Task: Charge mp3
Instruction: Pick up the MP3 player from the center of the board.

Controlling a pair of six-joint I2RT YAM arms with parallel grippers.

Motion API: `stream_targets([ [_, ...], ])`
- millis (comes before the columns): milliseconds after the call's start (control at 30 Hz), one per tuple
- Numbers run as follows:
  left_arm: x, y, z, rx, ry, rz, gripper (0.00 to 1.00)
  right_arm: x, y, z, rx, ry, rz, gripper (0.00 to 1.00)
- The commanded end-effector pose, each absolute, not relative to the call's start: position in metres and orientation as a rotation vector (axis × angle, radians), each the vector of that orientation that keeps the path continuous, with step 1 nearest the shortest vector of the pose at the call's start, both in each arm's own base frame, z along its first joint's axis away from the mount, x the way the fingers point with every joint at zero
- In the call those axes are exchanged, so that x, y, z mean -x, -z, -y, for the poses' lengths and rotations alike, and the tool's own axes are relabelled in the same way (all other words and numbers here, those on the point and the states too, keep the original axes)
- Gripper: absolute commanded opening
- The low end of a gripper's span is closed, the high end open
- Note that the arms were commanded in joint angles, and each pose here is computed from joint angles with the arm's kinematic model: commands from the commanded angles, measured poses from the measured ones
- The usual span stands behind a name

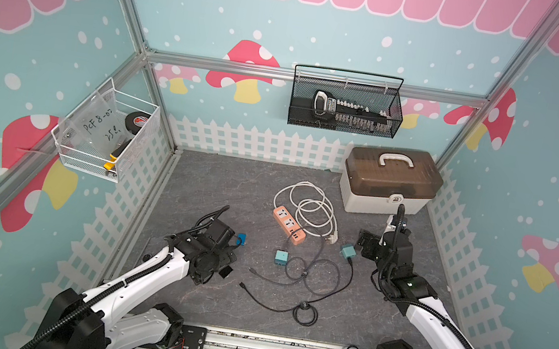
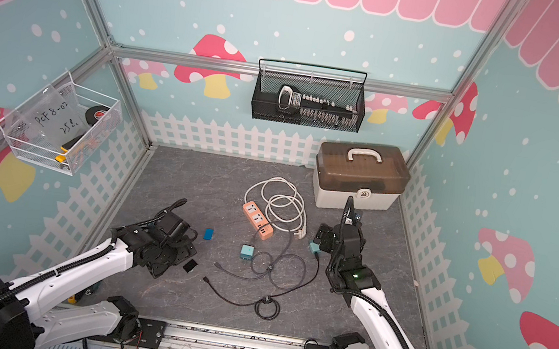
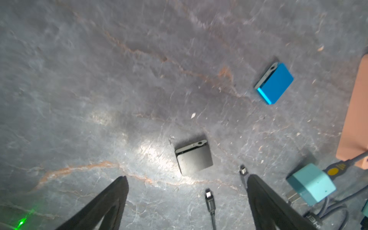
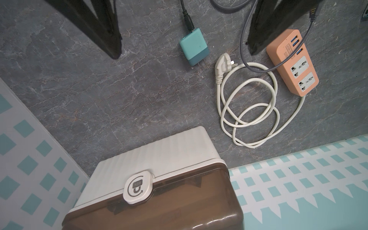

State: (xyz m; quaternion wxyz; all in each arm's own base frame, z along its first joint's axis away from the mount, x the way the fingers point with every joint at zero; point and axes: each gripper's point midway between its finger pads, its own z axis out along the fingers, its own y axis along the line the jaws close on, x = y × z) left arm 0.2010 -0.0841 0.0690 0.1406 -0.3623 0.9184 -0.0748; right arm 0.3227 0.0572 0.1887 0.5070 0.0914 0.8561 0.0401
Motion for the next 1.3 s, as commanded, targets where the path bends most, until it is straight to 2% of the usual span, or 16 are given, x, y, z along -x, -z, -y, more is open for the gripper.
stream_targets([
  [0,-0.196,-0.065,0.092,1.115,0.266,-2.643,0.93,-0.326,-0.191,-0.069,-0.164,-0.107,-2.081,0.97],
  [767,-0.199,-0.024,0.124,1.181,0.307,-2.756,0.85,-0.324,-0.187,-0.102,-0.024,-0.144,-2.118,0.94],
  [1267,-0.205,-0.006,0.128,1.173,0.257,-2.793,0.85,-0.322,-0.188,-0.107,-0.004,-0.160,-2.118,0.92],
])
